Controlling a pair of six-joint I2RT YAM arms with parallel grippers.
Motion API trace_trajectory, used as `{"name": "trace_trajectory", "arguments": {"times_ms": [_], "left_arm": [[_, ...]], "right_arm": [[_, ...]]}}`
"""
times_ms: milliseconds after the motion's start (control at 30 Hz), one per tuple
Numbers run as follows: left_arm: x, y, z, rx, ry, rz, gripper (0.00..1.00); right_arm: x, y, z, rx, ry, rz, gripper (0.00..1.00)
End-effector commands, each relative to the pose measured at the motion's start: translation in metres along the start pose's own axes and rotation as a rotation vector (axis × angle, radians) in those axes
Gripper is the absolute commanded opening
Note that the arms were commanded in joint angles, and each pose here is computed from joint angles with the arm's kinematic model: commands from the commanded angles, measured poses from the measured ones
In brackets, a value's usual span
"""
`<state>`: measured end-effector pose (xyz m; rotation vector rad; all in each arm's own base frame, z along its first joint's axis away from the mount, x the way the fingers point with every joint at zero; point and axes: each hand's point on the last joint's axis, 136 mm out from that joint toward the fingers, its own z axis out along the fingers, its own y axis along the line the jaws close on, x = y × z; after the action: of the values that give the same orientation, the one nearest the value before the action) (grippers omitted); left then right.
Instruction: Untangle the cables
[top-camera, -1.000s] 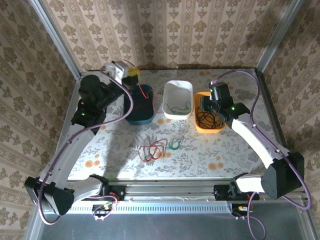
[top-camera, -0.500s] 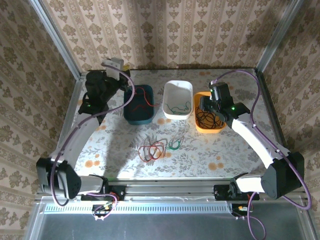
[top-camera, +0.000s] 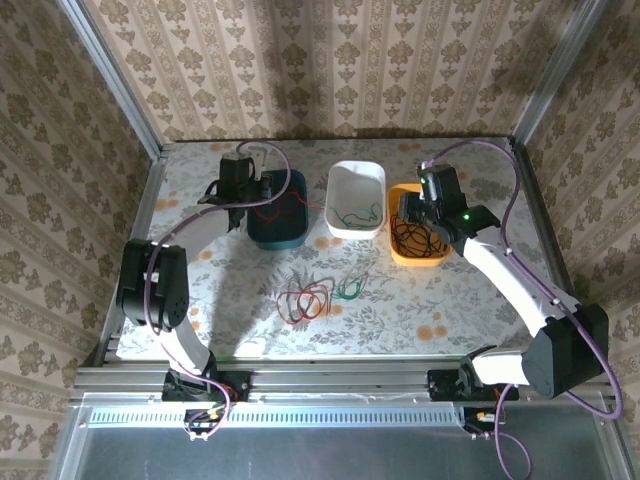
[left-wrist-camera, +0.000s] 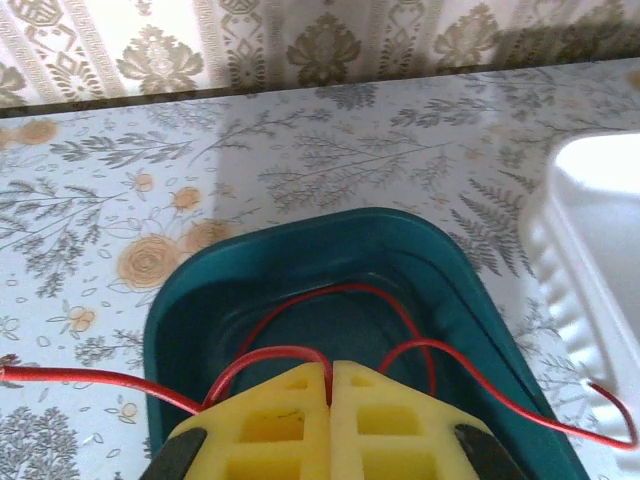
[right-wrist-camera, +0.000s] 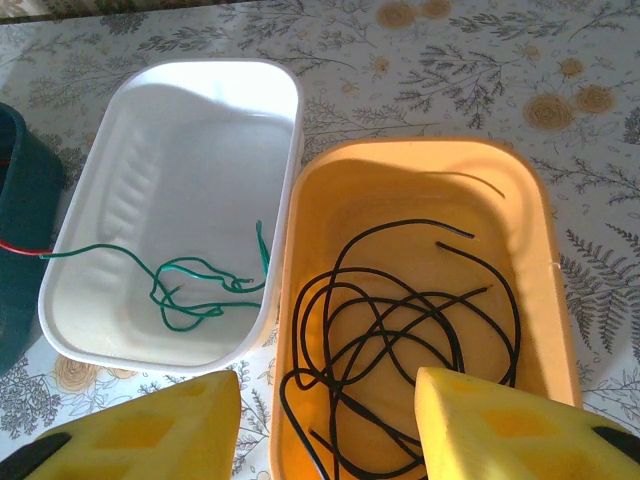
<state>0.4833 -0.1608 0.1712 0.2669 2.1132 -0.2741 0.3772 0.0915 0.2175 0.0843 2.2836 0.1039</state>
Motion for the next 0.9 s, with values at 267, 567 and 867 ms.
{"name": "trace_trajectory", "arguments": {"times_ms": [267, 567, 867], "left_arm": [[-0.179, -0.033, -0.12, 0.1, -0.555, 0.029, 0.0], [-0.242, -0.044, -0.185, 0.129, -0.768, 0.058, 0.0], [-0.205, -0.026, -0.166, 0.011, -0.663, 0.093, 0.0]], "right_arm": [[-0.004, 0.0, -0.005, -0.007, -0.005, -0.026, 0.51], [-0.004, 0.001, -0.006, -0.01, -0.01, -0.022, 0.51], [0.0, -0.002, -0.005, 0.0, -0.005, -0.028, 0.51]]}}
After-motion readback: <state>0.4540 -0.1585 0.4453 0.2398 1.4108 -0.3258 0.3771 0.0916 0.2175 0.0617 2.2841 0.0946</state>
